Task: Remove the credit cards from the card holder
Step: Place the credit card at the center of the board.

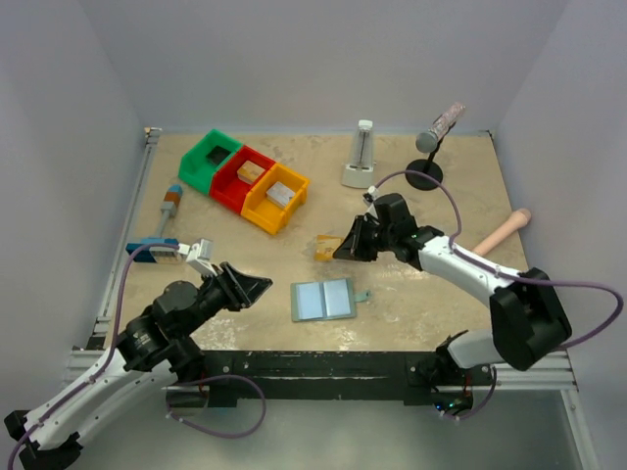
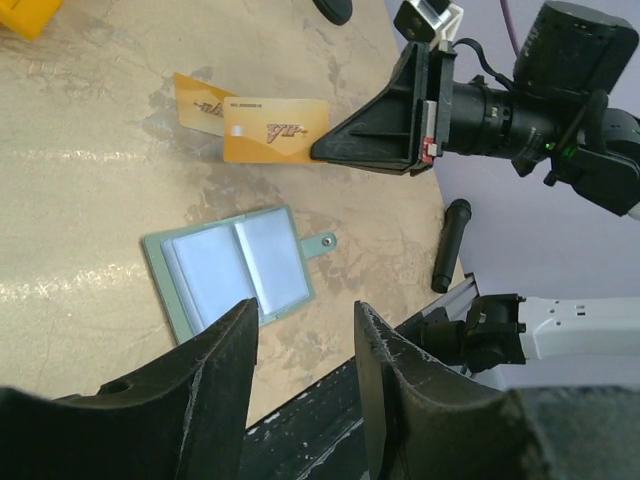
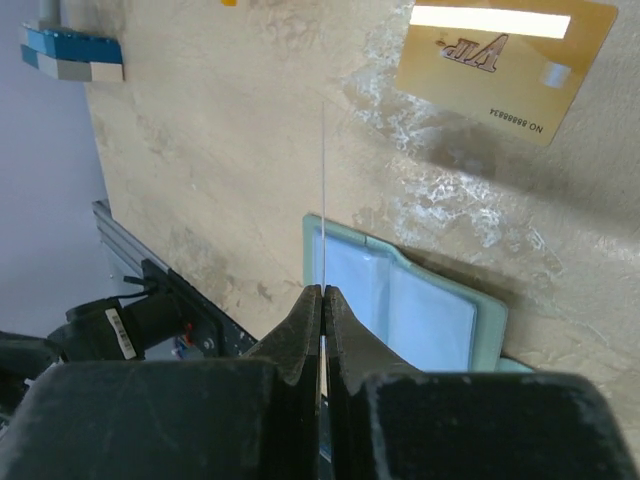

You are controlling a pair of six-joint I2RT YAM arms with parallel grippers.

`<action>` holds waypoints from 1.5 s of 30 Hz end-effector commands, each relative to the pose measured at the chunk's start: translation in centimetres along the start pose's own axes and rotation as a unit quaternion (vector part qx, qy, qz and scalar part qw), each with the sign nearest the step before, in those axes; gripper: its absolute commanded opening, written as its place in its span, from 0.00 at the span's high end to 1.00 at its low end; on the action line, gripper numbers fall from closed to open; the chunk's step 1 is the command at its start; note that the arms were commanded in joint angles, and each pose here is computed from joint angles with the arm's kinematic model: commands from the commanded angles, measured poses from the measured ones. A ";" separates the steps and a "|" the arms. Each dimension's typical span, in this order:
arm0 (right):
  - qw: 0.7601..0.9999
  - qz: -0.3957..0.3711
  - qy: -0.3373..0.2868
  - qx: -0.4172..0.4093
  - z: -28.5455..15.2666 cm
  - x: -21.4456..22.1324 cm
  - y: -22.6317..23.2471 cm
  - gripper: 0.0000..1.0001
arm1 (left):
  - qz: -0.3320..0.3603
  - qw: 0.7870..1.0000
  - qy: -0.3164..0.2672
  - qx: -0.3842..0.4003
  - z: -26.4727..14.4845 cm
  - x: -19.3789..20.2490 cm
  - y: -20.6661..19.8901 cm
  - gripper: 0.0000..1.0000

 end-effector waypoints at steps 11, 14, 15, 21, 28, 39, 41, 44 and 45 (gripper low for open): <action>1.000 0.014 0.004 -0.019 3.7 -3.9 -0.6 1.00 | 0.027 1.000 0.000 -0.004 0.5 0.1 0.4 0.53; 1.000 0.023 0.002 -0.016 4.1 -4.4 -1.2 1.00 | 0.031 0.999 -0.001 -0.008 0.6 0.0 0.5 0.53; 1.000 0.026 0.003 -0.015 4.2 -4.5 -1.4 1.00 | 0.031 0.999 0.000 -0.010 0.7 0.1 0.5 0.53; 0.999 0.033 0.016 -0.013 5.0 -4.5 -2.2 1.00 | 0.035 0.999 0.004 -0.016 0.9 0.3 0.8 0.53; 0.999 0.040 0.021 -0.014 5.4 -4.7 -2.6 1.00 | 0.037 0.999 0.004 -0.015 1.1 0.3 0.8 0.53; 0.999 0.049 0.021 -0.009 5.4 -4.9 -3.7 1.00 | 0.036 0.999 0.008 -0.017 1.2 0.6 1.0 0.53; 0.998 0.049 0.022 -0.009 5.5 -4.8 -3.8 1.00 | 0.036 0.999 0.008 -0.017 1.2 0.6 1.1 0.53; 0.998 0.051 0.024 -0.006 5.6 -4.8 -4.1 1.00 | 0.036 0.999 0.008 -0.017 1.2 0.6 1.0 0.53; 0.998 0.052 0.025 -0.005 5.6 -4.8 -4.2 1.00 | 0.037 0.999 0.009 -0.018 1.2 0.7 1.2 0.53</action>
Point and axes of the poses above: each gripper's point midway between its finger pads, its own z axis out along the fingers, its own y axis along the line the jaws close on, x = y × z, the point moved 7 cm from there along -z, back along the fingers, and after that the axes turned 2 degrees about -z, right-handed, at the moved point
